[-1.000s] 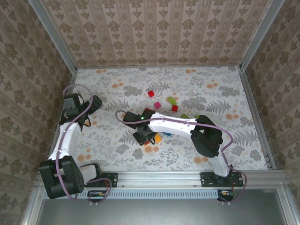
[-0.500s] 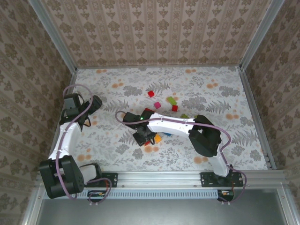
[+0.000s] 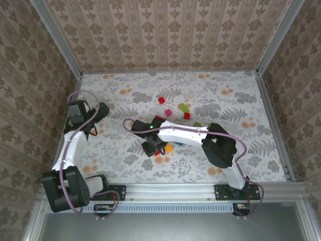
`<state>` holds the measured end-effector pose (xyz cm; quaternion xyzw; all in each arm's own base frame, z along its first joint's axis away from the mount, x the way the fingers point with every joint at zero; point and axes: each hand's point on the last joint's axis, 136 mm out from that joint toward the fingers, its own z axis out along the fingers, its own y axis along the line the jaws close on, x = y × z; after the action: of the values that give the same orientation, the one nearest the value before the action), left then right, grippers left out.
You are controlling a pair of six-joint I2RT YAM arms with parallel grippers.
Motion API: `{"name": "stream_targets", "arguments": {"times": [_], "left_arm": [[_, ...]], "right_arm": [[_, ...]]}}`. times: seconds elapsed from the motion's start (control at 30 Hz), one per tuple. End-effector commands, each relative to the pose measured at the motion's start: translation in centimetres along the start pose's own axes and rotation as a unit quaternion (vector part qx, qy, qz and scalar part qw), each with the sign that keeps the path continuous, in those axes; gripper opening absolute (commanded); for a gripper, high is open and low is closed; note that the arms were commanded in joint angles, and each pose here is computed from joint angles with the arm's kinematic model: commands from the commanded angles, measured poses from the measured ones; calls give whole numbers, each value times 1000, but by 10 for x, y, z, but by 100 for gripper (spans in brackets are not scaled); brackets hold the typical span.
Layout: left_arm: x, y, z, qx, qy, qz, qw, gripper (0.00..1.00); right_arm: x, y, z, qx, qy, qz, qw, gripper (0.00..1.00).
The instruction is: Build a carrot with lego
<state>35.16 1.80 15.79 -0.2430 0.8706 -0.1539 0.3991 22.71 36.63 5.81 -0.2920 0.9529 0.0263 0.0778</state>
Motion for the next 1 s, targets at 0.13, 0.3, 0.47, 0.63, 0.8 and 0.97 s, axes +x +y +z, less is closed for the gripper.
{"name": "stream_targets", "arguments": {"times": [0.13,0.3,0.47,0.63,0.8,0.97], "left_arm": [[-10,-10,-2,14,-8,0,1000,99],[-10,-9,-1,13,-6,0,1000,99],[-11,-9,-2,13,-7,-1,1000,99],[-10,-10,-1,14,-6,0,1000,99],[-10,-11,-1,16,-6,0,1000,99],[-10,-11,-1,16,-6,0,1000,99]], "right_arm": [[1,-4,-15,-4,-11,-3,1000,49],[0,-5,-18,-4,-16,-2,1000,50],[-2,-4,-22,-8,-22,-2,1000,51],[-1,-5,-22,-6,-20,-3,1000,48],[0,-4,-17,-5,-14,-5,1000,45],[-1,-4,-17,-6,-14,-6,1000,41]]}}
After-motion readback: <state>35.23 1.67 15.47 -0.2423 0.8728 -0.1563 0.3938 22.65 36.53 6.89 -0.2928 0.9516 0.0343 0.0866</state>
